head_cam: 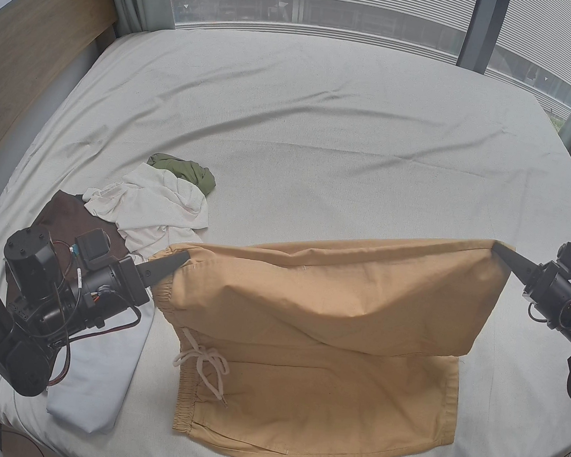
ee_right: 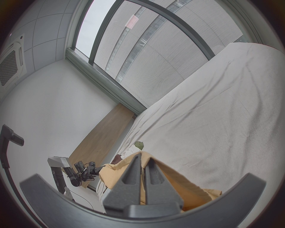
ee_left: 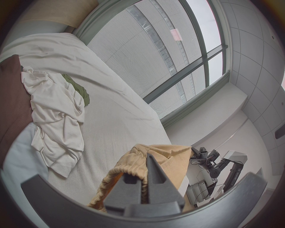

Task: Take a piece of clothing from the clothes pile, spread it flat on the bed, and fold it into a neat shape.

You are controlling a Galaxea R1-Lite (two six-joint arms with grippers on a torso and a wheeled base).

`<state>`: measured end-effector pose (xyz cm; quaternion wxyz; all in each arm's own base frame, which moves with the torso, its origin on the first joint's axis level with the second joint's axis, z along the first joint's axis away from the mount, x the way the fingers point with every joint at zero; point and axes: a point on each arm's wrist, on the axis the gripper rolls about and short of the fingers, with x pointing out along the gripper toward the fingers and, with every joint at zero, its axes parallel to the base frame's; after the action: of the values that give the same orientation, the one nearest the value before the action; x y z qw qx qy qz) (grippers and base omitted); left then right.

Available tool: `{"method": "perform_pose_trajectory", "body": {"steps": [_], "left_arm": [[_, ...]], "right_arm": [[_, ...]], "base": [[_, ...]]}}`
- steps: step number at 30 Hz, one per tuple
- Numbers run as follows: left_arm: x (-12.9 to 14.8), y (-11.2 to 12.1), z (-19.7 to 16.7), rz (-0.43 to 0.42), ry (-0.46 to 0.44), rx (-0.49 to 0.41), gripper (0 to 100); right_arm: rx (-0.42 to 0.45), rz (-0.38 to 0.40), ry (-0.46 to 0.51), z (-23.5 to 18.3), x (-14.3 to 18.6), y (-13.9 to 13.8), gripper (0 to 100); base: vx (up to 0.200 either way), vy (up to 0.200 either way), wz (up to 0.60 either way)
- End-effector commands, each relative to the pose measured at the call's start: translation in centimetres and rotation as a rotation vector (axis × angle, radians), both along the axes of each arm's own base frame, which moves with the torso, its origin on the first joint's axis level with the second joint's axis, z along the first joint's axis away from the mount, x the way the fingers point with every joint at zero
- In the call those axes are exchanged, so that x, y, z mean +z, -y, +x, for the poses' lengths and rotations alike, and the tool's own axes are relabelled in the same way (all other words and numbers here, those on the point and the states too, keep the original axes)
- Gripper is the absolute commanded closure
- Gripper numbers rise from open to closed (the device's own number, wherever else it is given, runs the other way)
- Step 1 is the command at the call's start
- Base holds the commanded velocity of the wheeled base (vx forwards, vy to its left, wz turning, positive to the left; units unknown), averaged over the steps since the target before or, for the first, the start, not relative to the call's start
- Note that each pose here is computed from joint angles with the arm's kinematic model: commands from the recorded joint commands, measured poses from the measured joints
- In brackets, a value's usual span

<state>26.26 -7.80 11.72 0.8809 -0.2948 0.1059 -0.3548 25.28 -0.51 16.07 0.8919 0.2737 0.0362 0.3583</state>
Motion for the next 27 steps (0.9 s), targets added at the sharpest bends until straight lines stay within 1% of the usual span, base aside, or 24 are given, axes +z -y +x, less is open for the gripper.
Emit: {"method": "perform_pose_trajectory", "body": {"steps": [1,6,8,12,17,27], "left_arm": [[0.0,0.0,0.1,-0.001,0.001,0.000,100],[0.0,0.2,0.4,0.003,0.008,-0.003,100],[-0.6,0.3,0.8,0.017,0.001,-0.004,100],[-1.1,0.4,0.9,0.044,0.007,-0.004,100],[-1.0,0.3,1.3,0.052,0.027,0.001,100],[-0.7,0.5,1.3,0.050,0.038,0.009,100]], "right_arm": [[-0.008,0.000,-0.005,0.1,-0.1,0.2,100],[-0.032,-0.001,0.006,0.3,0.1,0.9,100],[-0.039,0.002,0.002,0.3,0.1,1.2,100],[-0.035,0.000,0.002,0.2,0.1,1.6,100],[-0.045,0.001,0.002,0.2,0.1,1.9,100],[-0.034,0.002,-0.009,0.1,-0.1,1.6,100]], "base": [[0.000,0.000,0.00],[0.000,0.000,0.00],[0.000,0.000,0.00],[0.000,0.000,0.00],[0.000,0.000,0.00],[0.000,0.000,0.00]]}}
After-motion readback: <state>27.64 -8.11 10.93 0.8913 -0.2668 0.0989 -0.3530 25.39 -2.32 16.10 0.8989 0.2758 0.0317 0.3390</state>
